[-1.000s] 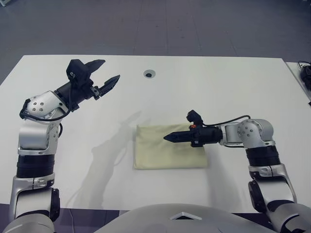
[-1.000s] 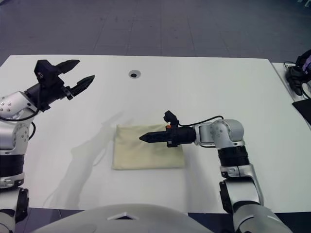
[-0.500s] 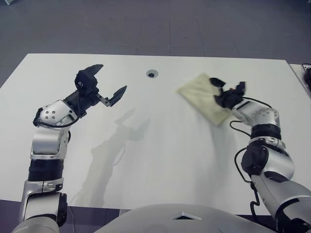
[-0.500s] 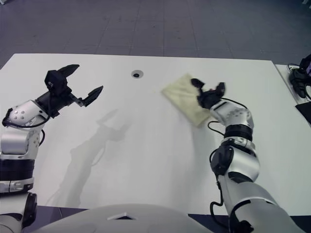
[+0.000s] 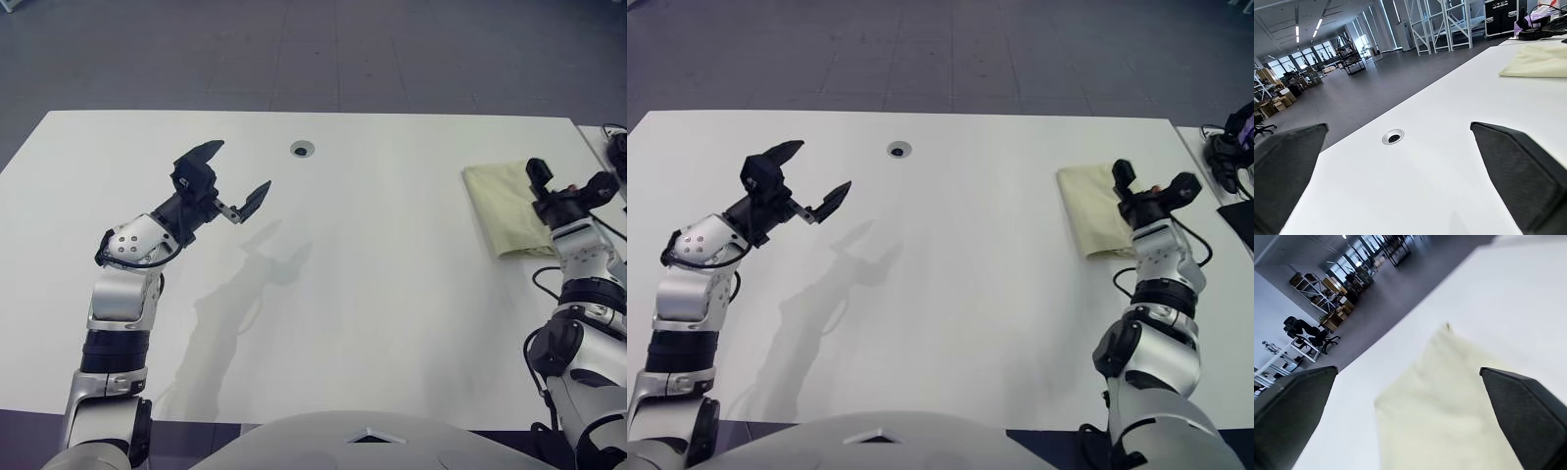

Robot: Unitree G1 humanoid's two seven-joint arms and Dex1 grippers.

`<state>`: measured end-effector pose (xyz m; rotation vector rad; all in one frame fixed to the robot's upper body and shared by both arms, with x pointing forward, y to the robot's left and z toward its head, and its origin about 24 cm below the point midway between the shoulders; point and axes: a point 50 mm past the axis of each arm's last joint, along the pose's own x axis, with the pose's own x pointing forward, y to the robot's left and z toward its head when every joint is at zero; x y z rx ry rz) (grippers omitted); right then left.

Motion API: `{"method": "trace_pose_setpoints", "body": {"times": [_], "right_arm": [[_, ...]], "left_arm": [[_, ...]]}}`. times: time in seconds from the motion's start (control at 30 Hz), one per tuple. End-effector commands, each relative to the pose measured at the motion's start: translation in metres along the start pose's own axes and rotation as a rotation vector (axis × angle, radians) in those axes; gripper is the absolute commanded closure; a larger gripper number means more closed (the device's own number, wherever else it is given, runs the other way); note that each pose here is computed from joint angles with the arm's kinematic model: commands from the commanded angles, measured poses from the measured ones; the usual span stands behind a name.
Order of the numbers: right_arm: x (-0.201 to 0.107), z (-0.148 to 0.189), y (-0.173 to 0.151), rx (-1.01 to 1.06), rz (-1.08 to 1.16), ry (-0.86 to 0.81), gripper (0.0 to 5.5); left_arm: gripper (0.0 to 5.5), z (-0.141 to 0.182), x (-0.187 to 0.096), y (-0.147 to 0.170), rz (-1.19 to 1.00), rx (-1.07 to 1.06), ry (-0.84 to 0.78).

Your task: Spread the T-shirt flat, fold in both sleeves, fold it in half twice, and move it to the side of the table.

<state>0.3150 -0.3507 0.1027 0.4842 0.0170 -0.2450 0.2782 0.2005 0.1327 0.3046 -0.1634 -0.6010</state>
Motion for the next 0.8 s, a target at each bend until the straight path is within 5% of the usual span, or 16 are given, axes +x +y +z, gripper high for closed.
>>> {"method": "trace_pose_setpoints", "body": {"times": [0.03, 0.13, 0.33, 0.8], "right_arm": [[-0.036, -0.027, 0.083, -0.709, 0.236, -0.215, 0.1], [-0.066, -0.064, 0.108, -0.827, 0.303, -0.277, 0.31], [-0.105, -0.091, 0.123, -0.787, 0.272, -0.253, 1.1], [-0.101, -0.09, 0.128, -0.786, 0.282, -0.234, 3.43]], "left_arm": [[0.1, 0.006, 0.001, -0.02, 0.194, 0.042, -0.061], [0.1, -0.006, 0.004, -0.035, 0.326, 0.049, -0.007], [0.96, -0.017, 0.002, -0.054, 0.508, -0.001, 0.021], [3.42, -0.017, 0.008, -0.062, 0.55, -0.028, -0.022]]}}
